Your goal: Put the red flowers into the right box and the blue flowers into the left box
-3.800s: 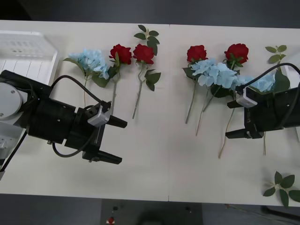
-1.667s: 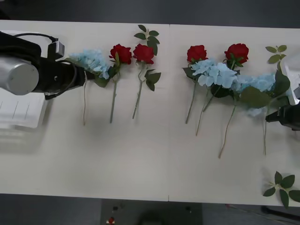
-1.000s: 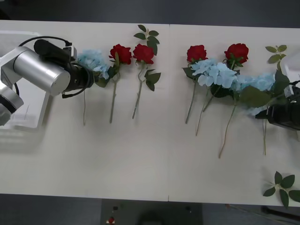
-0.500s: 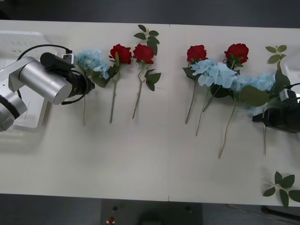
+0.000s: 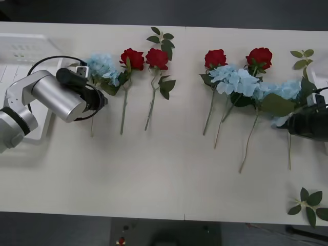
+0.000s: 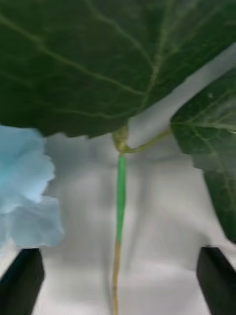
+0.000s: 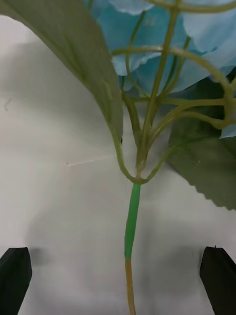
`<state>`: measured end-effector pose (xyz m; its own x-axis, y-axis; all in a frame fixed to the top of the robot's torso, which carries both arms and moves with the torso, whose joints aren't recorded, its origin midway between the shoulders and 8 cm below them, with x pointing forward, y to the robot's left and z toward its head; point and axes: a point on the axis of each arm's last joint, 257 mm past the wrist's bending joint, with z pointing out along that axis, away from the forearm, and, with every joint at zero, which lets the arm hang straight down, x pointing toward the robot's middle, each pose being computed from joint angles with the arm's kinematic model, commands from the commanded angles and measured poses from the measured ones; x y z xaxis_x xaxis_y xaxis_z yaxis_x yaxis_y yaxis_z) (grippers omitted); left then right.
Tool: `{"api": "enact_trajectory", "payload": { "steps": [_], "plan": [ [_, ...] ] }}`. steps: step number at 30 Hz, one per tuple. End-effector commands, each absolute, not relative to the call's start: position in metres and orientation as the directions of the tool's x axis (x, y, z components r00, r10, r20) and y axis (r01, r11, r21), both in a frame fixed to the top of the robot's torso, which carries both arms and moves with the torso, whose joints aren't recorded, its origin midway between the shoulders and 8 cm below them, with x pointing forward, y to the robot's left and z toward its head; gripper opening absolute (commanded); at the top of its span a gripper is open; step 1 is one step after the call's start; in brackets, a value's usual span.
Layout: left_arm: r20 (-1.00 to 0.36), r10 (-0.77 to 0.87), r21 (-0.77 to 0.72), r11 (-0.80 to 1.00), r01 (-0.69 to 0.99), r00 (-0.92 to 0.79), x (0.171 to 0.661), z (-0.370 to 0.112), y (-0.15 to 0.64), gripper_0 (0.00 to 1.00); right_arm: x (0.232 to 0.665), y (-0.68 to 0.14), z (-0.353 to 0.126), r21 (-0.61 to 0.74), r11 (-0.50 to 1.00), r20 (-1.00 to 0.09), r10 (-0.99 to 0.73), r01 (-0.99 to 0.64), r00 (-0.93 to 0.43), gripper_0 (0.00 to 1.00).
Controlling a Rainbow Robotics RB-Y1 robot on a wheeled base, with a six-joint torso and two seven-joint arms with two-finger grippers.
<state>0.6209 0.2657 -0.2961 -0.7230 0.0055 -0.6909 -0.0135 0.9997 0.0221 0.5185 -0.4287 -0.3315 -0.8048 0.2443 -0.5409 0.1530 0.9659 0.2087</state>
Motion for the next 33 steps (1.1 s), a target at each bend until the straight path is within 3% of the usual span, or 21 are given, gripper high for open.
{"api": "enact_trajectory", "payload": {
  "steps": [1,4,7,8,9,10,19,33],
  "plan": [
    [-0.748,-0.013,-0.010,1.000,-0.008,-0.663,0.655,-0.259,0.246,1.00,0.524,-0.417,-0.335,0.208,0.967,-0.543,0.237,0.144,-0.806,0.68],
    [-0.751,-0.013,-0.008,1.000,-0.010,-0.661,0.657,-0.260,0.244,1.00,0.524,-0.422,-0.337,0.191,0.971,-0.553,0.226,0.142,-0.802,0.57],
    [-0.754,-0.008,-0.002,1.000,-0.010,-0.657,0.658,-0.259,0.246,1.00,0.523,-0.426,-0.341,0.165,0.978,-0.558,0.202,0.131,-0.805,0.12],
    [-0.754,-0.003,0.002,1.000,-0.006,-0.656,0.658,-0.259,0.245,0.83,0.523,-0.426,-0.341,0.162,0.978,-0.558,0.199,0.129,-0.806,0.03],
    [-0.755,-0.001,0.004,1.000,-0.006,-0.656,0.658,-0.259,0.246,0.33,0.523,-0.427,-0.341,0.156,0.980,-0.560,0.193,0.126,-0.806,0.00],
    [-0.754,-0.001,0.003,1.000,-0.005,-0.656,0.658,-0.259,0.245,0.00,0.523,-0.428,-0.341,0.150,0.981,-0.561,0.189,0.126,-0.806,0.00],
    [-0.754,0.007,0.009,1.000,0.001,-0.657,0.658,-0.259,0.245,0.00,0.527,-0.431,-0.327,0.114,0.989,-0.581,0.139,0.089,-0.802,0.00],
    [-0.719,0.078,0.056,0.997,0.054,-0.690,0.649,-0.260,0.248,0.00,0.503,-0.406,-0.178,0.120,0.993,-0.515,0.049,-0.015,-0.856,0.00]
  ]
}}
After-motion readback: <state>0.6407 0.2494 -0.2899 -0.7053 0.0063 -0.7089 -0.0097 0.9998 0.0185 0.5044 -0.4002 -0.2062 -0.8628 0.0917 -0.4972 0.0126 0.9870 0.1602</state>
